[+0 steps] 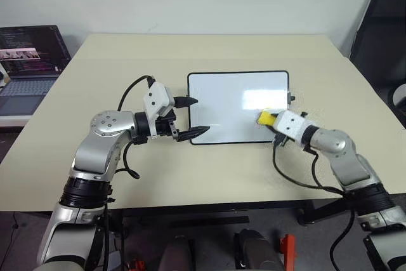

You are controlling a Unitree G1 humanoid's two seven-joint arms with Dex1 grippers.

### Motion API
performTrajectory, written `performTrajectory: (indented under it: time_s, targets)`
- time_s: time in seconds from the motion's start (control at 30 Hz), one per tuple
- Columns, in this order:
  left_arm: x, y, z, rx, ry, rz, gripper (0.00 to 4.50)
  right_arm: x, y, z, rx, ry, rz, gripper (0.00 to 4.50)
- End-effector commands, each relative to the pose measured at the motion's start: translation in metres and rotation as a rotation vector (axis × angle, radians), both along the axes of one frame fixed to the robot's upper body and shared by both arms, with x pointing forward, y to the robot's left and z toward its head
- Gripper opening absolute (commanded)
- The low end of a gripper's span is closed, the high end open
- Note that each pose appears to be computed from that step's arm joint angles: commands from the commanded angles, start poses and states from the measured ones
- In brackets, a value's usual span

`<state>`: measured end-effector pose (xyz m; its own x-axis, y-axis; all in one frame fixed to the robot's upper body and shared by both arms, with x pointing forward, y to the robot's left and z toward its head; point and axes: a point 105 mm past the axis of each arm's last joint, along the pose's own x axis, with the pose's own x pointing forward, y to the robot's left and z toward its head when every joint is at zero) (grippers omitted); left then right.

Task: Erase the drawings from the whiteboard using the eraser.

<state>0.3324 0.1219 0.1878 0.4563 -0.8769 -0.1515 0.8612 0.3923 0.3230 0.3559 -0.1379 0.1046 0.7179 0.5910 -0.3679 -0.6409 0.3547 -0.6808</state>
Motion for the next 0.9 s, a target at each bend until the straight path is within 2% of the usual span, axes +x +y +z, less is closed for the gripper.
performTrajectory:
  time_s: [0.03,0.3,0.4,0.6,0.73,0.9]
  targets:
    - [-0.001,-0.002,0.012,-0.004,-0.051,-0.012,4.50,-0.005,-0.003,-0.021,-0.021,0.096,-0.021,1.09]
    - [0.001,-0.003,0.014,-0.001,-0.055,-0.013,4.50,0.027,-0.037,0.007,-0.031,-0.044,-0.206,1.09]
    - [0.001,-0.004,0.014,-0.002,-0.056,-0.016,4.50,0.031,-0.054,0.004,-0.062,-0.033,-0.250,1.08]
    - [0.001,-0.003,0.012,0.001,-0.051,-0.017,4.50,0.011,-0.046,-0.018,-0.081,0.079,-0.160,1.07]
    - [0.000,-0.004,0.012,0.000,-0.049,-0.018,4.50,-0.017,-0.027,-0.040,-0.085,0.218,-0.048,1.07]
    - [0.001,-0.004,0.012,0.002,-0.050,-0.018,4.50,-0.018,-0.031,-0.040,-0.097,0.229,-0.070,1.04]
